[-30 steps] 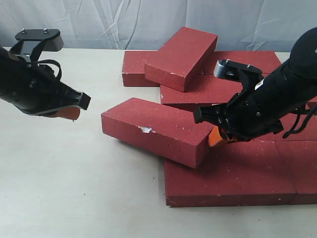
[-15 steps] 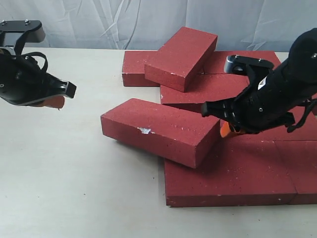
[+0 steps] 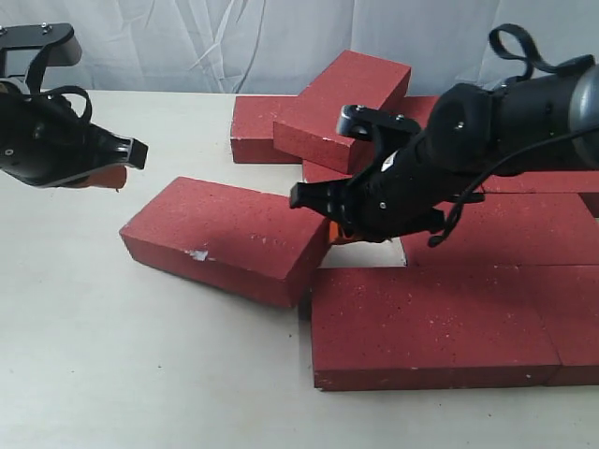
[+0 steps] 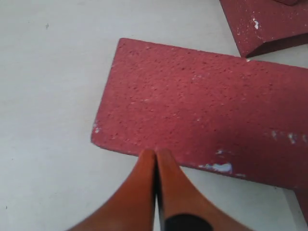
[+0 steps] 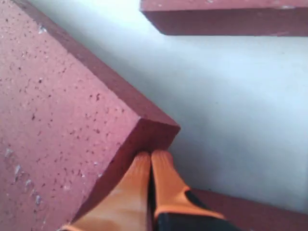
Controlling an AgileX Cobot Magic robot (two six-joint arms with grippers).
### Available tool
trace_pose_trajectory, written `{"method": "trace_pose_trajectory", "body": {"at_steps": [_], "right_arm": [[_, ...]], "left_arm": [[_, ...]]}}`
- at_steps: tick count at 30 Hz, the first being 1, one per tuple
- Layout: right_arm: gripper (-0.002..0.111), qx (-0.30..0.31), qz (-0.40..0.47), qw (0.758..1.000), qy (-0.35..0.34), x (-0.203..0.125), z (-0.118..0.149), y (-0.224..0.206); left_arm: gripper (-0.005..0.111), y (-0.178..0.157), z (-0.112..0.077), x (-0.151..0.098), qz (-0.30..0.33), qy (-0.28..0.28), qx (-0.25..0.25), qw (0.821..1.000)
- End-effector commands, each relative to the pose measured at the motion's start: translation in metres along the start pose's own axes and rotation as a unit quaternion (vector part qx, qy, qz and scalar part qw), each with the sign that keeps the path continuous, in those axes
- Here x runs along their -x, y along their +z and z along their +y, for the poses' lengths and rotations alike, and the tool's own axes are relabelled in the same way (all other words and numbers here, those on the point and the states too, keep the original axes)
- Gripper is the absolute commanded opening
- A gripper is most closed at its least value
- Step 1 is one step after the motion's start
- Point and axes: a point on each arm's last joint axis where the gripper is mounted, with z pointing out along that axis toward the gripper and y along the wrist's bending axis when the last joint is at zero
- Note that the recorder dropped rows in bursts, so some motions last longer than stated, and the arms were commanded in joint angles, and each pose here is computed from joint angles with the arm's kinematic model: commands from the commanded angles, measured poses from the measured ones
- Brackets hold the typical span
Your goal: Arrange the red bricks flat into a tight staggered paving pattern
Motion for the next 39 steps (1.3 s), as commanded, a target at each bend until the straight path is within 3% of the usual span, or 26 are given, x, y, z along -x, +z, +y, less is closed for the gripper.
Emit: {"method": "trace_pose_trajectory", "body": {"at_steps": [1,8,14,20,23,26,34,39], "right_arm": [[-0.001,0.013,-0.016,1.000,-0.008,0.012,0.015,0.008],[-0.001,0.019,-0.025,0.999,-0.006,0.016,0.018,0.004],[-0.001,0.011,-0.005,1.000,-0.018,0.012,0.016,0.004],[-0.001,-0.002,0.024,0.998,-0.054,0.003,0.020,0.006],[-0.001,0.003,0.033,0.996,-0.089,-0.007,0.034,0.008],[-0.001,0.013,0.042,0.992,-0.119,-0.019,0.050,0.010],[-0.001,0.040,0.059,0.980,-0.187,-0.057,0.091,0.019],[-0.001,0.028,0.058,0.978,-0.198,-0.061,0.089,0.039]], "left_arm": [[0.000,0.000,0.002,0.001,-0.008,0.001,0.005,1.000],[0.000,0.001,0.007,0.005,-0.029,0.004,0.022,0.999],[0.000,0.009,0.028,0.007,-0.020,-0.043,0.036,0.998],[0.000,0.039,0.054,0.008,-0.009,-0.072,0.059,0.996],[0.000,0.058,0.079,0.008,-0.016,-0.131,0.072,0.989],[0.000,0.075,0.090,0.007,-0.027,-0.142,0.078,0.986],[0.000,0.110,0.103,0.008,-0.019,-0.143,0.090,0.985],[0.000,0.117,0.102,0.000,0.013,-0.148,0.080,0.986]]}}
